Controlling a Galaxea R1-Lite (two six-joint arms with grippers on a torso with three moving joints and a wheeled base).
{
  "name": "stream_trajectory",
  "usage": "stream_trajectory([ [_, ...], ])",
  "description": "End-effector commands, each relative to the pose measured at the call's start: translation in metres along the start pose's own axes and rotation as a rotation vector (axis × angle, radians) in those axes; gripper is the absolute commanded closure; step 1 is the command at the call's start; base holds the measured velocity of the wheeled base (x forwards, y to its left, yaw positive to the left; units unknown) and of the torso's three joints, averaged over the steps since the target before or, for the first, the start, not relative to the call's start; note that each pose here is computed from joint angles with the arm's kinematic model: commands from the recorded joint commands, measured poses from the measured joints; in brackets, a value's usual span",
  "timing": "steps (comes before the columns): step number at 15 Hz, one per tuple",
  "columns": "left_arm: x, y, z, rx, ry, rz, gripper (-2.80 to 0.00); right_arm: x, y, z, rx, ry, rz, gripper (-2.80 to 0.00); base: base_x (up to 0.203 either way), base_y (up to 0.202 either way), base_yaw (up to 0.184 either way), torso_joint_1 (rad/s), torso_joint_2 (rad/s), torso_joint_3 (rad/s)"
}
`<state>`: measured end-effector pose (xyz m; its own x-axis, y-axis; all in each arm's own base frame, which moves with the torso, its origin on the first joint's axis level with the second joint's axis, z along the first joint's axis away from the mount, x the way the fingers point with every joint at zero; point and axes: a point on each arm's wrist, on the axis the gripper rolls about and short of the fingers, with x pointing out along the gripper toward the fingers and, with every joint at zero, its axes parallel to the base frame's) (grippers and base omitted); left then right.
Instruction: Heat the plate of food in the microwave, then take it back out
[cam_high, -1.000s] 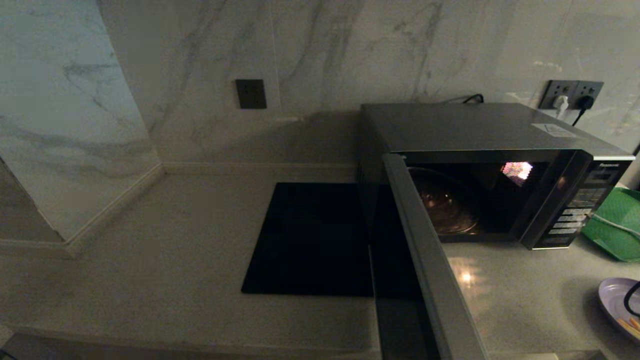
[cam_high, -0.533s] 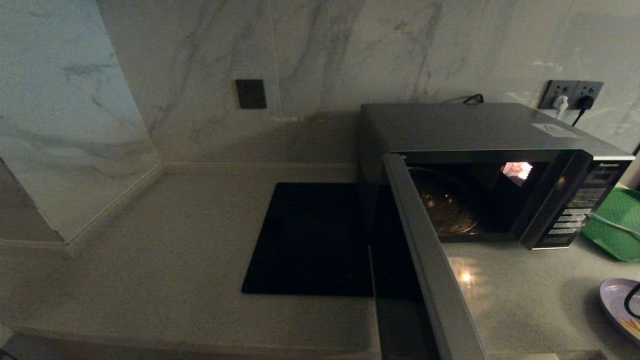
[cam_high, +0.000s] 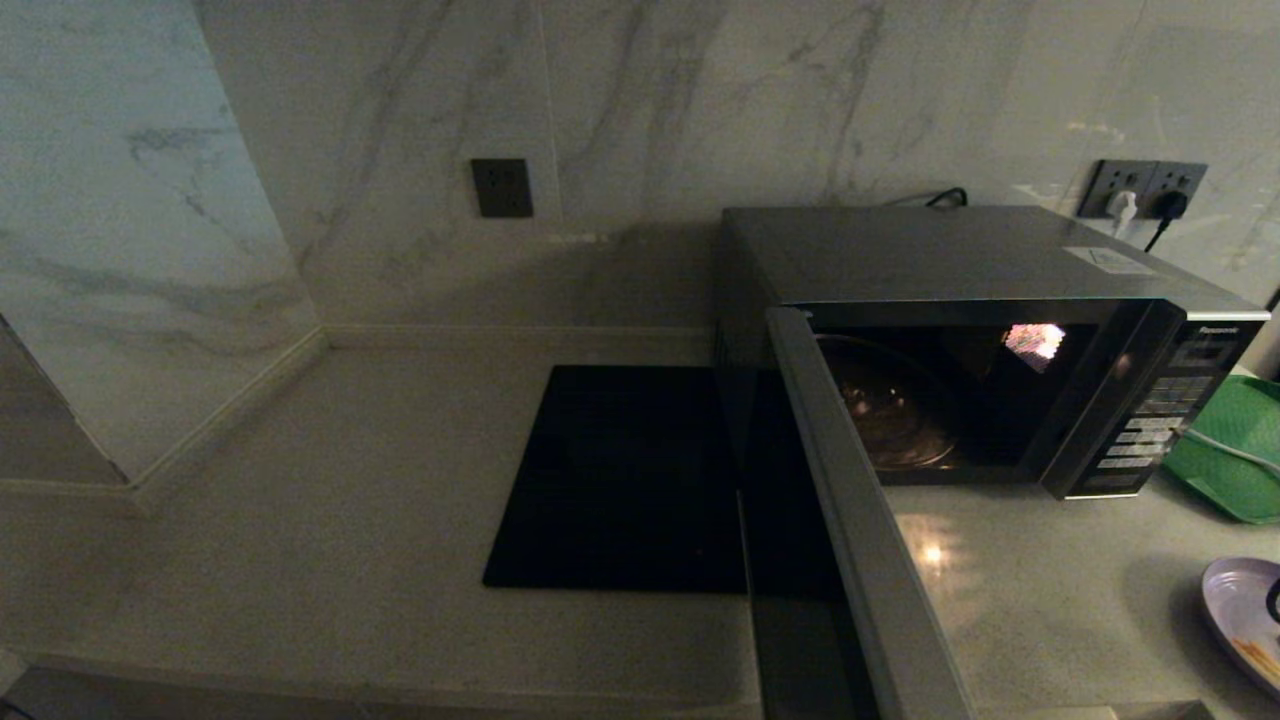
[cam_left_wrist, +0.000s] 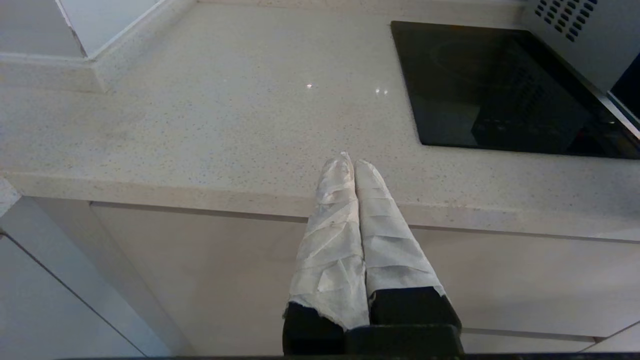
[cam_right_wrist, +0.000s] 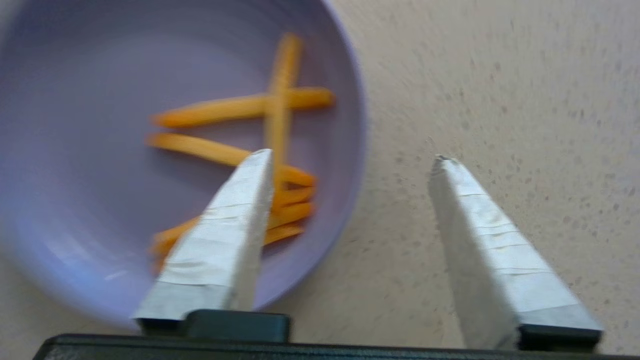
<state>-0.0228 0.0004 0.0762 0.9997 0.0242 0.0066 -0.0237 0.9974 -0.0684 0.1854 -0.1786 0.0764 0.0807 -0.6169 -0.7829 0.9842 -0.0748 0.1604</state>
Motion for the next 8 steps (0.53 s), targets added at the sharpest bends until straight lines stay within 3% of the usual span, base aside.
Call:
stream_trajectory([
  [1,0.0,0.0,0.0,-0.001,0.0,0.0,0.0,-0.041,-0.007,0.017,0.02,-0.08,0.124,-2.8,0.0,0.0,0.0,0.0,0.0,0.0],
  [4,0.0,0.0,0.0,-0.001,0.001,0.001,0.0,-0.092,-0.022,0.021,-0.094,-0.131,0.25,-2.8,0.0,0.0,0.0,0.0,0.0,0.0],
  [5,0.0,0.0,0.0,-0.001,0.0,0.0,0.0,-0.107,-0.026,0.016,-0.155,-0.144,0.3,0.0,0.0,0.0,0.0,0.0,0.0,0.0],
  [8,0.0,0.0,0.0,-0.001,0.0,0.0,0.0,-0.144,-0.036,-0.005,-0.331,-0.178,0.46,0.0,0.0,0.0,0.0,0.0,0.0,0.0],
])
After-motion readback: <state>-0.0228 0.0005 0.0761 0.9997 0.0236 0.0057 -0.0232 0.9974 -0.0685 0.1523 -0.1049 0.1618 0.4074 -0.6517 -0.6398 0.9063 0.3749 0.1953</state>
